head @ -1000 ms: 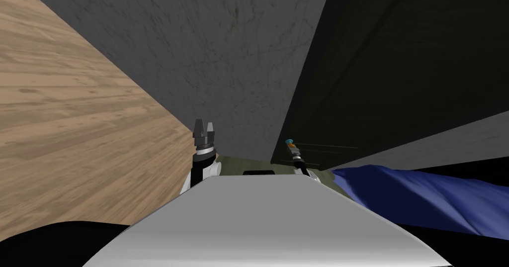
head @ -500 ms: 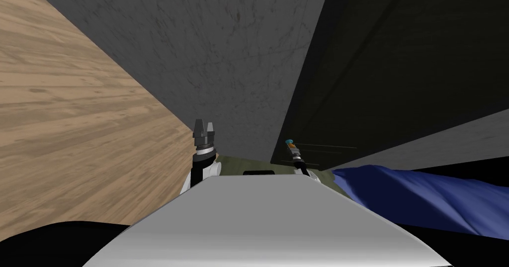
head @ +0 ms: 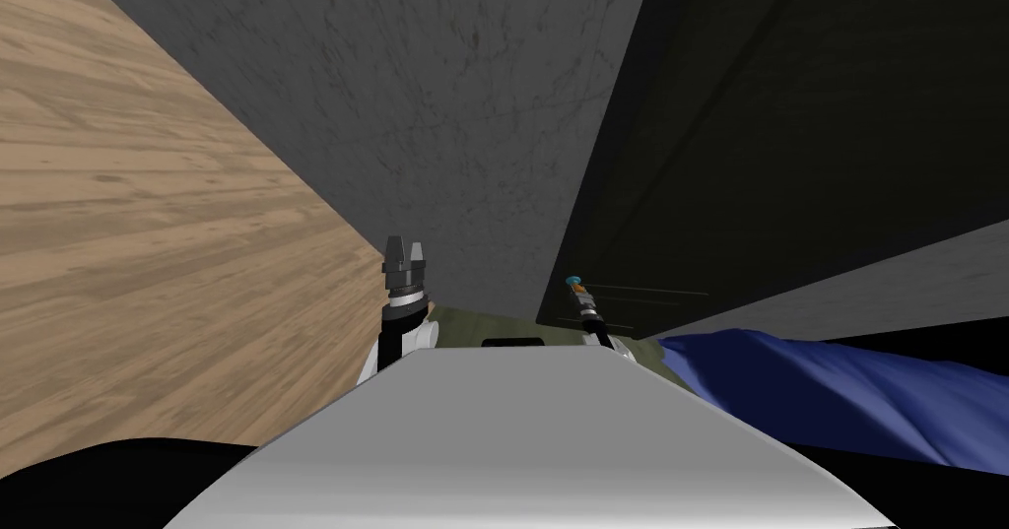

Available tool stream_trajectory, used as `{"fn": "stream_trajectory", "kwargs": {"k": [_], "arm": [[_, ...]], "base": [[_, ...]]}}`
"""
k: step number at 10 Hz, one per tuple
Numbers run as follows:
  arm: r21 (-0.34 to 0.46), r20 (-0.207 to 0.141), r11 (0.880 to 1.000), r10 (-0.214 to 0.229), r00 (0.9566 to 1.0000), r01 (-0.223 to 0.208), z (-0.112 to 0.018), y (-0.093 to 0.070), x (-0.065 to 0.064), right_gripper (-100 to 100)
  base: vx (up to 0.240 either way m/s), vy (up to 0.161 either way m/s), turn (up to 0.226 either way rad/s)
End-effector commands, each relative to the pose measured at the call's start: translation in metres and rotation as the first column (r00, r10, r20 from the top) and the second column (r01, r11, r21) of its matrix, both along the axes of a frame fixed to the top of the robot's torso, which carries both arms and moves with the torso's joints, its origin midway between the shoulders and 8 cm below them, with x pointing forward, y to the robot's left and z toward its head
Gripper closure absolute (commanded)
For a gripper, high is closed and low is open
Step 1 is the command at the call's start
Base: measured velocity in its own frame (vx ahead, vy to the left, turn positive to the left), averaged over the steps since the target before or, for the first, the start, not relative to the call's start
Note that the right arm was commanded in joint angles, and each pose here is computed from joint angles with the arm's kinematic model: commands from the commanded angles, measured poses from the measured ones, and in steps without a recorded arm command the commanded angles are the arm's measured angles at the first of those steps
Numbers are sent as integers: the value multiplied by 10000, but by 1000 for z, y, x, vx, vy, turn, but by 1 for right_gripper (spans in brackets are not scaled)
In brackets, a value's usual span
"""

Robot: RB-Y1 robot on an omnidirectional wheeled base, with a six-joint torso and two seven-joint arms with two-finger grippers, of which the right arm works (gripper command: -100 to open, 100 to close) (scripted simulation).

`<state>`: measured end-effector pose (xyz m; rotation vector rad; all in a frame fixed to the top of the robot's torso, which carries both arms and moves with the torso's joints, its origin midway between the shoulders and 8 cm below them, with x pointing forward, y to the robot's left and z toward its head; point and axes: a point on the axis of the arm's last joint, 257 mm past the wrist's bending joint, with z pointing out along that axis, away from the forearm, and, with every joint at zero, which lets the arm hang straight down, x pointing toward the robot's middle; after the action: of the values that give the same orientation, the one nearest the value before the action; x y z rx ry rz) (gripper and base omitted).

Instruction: Pull the door open

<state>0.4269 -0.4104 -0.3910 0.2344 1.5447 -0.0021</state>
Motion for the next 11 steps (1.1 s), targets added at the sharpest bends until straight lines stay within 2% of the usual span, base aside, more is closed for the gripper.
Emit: {"fn": "stream_trajectory", "kwargs": {"k": [1,4,6,7,9,10,11], "arm": [[540,84,9985,-5,10000,1,-1,1,0,100],[1256,218,9921,-45,9998,18,0,1,0,100],[1936,346,9811,-96,9994,27,1,1,1,100],[2015,359,9795,-98,9993,23,1,1,1,100],[2694,488,9630,-160,9987,22,2,0,2,100],[2796,504,9601,-163,9986,16,2,0,2,100],[3188,579,9478,-204,9981,8,2,0,2,100]], "base": [[-27,-15,29],[-34,-13,34],[-27,-7,36],[-23,-9,15],[-31,-16,36],[-28,-14,24],[-27,-10,34]]}}
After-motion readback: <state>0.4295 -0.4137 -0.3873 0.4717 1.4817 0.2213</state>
